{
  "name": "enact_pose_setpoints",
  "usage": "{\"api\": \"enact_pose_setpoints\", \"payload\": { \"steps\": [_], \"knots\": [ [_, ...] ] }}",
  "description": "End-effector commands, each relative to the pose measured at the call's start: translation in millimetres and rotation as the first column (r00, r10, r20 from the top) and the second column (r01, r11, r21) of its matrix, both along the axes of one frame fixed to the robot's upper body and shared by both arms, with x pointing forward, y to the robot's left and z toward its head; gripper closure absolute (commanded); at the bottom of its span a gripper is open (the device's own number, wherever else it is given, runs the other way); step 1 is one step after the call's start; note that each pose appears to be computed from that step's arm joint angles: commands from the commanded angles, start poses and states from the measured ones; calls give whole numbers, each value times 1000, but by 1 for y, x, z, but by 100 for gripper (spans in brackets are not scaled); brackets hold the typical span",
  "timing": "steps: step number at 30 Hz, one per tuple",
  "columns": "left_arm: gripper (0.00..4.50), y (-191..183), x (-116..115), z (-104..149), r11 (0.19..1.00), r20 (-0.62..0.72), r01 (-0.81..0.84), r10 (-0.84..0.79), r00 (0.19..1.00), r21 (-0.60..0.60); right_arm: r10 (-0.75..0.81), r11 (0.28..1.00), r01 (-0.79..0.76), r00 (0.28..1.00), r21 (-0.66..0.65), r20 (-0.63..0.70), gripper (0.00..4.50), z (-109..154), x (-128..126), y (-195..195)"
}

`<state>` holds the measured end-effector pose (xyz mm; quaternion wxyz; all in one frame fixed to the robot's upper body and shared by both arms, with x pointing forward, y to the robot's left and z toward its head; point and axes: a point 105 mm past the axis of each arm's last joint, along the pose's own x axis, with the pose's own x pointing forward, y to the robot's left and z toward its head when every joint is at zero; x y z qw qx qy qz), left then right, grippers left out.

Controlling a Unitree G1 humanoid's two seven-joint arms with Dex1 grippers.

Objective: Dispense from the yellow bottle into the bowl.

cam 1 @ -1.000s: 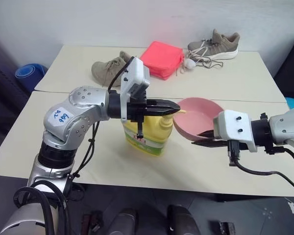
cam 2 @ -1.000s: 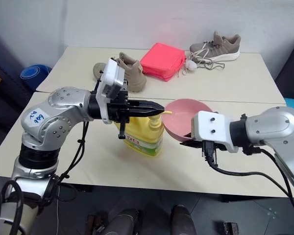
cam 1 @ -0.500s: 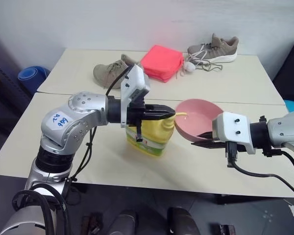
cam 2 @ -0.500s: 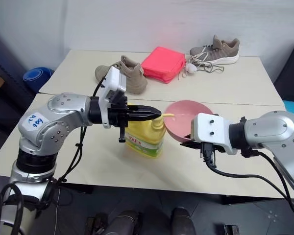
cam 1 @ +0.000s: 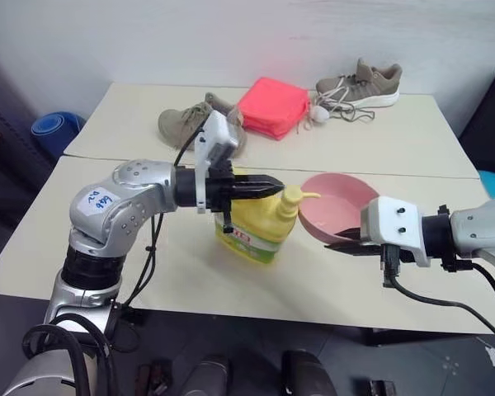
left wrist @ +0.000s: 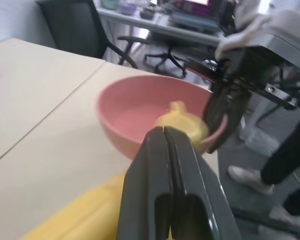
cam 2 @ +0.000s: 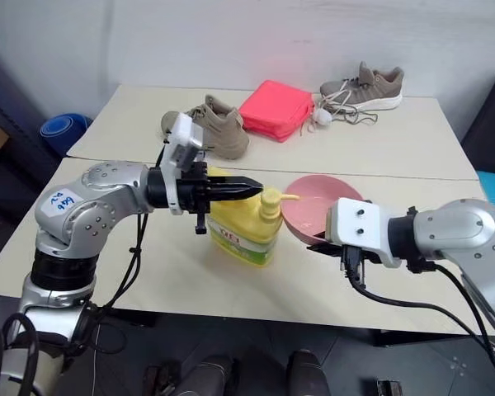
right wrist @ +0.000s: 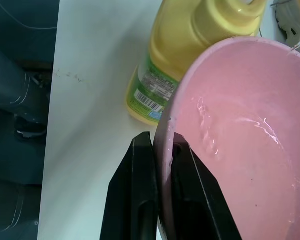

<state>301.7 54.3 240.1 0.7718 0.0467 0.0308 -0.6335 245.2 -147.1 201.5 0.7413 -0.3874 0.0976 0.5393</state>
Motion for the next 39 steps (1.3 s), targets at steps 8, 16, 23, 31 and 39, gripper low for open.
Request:
{"api": "enact_pose_setpoints", "payload": {
  "steps": [8, 16, 23, 31, 39],
  "knots": [
    [448, 75, -11, 14, 997, 152, -20, 31, 988, -73, -151, 988, 148, 981, 34, 124, 450, -39, 26, -58],
    [365, 144, -19, -29, 976, 214, -215, 214, 953, -19, -232, 966, 219, 969, 141, 84, 450, -103, 39, -96],
    [158, 166, -35, -92, 950, 157, -306, 294, 943, 63, -247, 937, 219, 966, 272, 74, 259, -112, 36, -110],
    [0, 176, -49, -130, 916, 225, -388, 358, 906, 102, -204, 877, 108, 966, 468, 158, 6, -59, 0, -91],
    [0, 180, -70, -173, 874, 237, -422, 369, 898, 238, -165, 883, 111, 983, 457, 80, 6, -89, -47, -66]
  ]
}}
